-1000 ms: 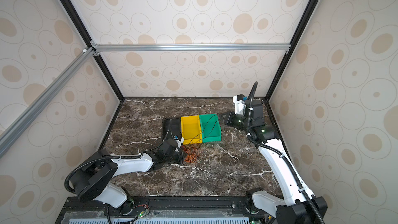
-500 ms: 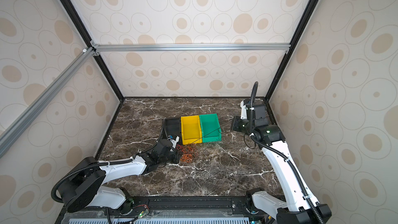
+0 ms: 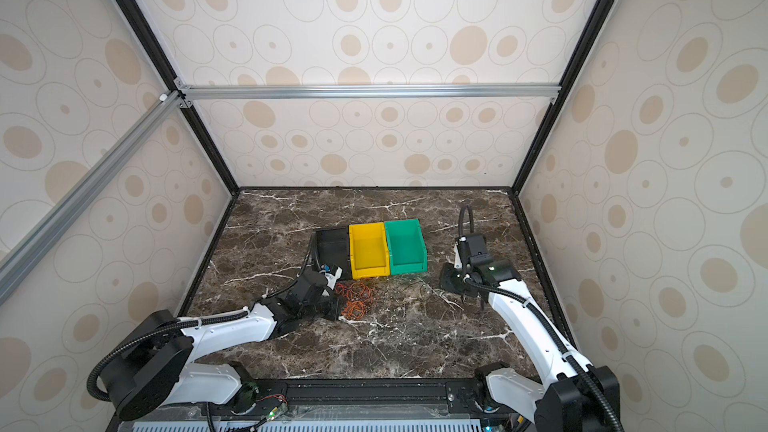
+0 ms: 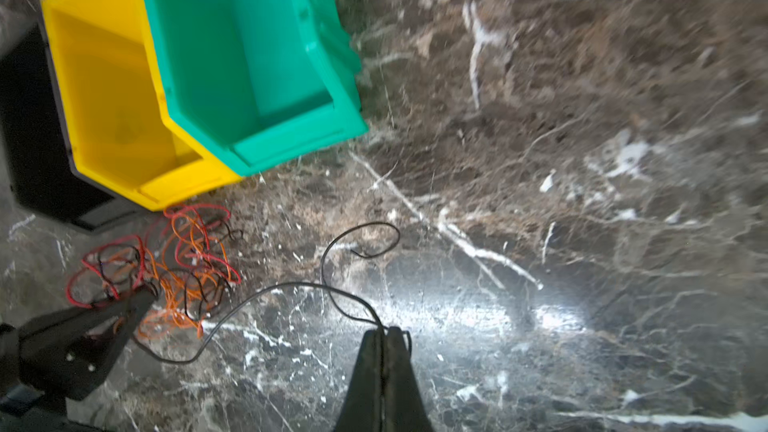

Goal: Untangle the cables

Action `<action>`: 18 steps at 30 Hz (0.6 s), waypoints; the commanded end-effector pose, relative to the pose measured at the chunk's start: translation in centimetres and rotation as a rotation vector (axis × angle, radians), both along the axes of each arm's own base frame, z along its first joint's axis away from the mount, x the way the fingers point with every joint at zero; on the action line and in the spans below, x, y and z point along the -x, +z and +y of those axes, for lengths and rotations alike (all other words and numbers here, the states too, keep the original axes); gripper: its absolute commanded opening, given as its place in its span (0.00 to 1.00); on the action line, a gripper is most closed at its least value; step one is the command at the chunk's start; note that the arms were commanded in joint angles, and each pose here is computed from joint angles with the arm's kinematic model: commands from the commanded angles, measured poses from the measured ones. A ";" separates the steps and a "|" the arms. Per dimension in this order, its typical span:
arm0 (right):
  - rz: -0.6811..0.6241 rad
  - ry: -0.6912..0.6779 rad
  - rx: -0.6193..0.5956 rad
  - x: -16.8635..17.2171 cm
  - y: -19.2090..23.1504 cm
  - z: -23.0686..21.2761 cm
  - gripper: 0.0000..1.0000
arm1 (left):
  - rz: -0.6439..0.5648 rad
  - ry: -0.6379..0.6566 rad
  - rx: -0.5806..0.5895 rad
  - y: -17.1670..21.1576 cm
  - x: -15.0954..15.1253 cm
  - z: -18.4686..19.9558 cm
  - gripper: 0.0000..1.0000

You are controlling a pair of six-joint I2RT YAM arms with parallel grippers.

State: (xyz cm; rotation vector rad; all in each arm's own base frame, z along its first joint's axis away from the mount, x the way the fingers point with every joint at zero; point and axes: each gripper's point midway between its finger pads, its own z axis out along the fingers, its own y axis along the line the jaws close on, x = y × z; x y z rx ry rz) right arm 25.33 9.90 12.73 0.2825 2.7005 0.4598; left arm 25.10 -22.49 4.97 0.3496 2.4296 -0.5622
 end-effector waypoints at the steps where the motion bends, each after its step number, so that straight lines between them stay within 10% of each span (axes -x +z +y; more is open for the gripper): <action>1: 0.029 0.030 -0.063 1.1 -1.0 2.0 0.07 | -0.094 0.000 -0.043 1.8 -1.3 -0.1 0.03; 12: 0.098 0.237 -0.067 4.7 -1.5 4.0 0.46 | -0.328 -0.004 -0.065 5.9 -2.8 -0.4 0.02; 18: -0.047 0.311 -0.203 2.3 2.1 7.1 0.49 | -0.342 -0.055 -0.060 6.1 -2.5 -1.0 0.02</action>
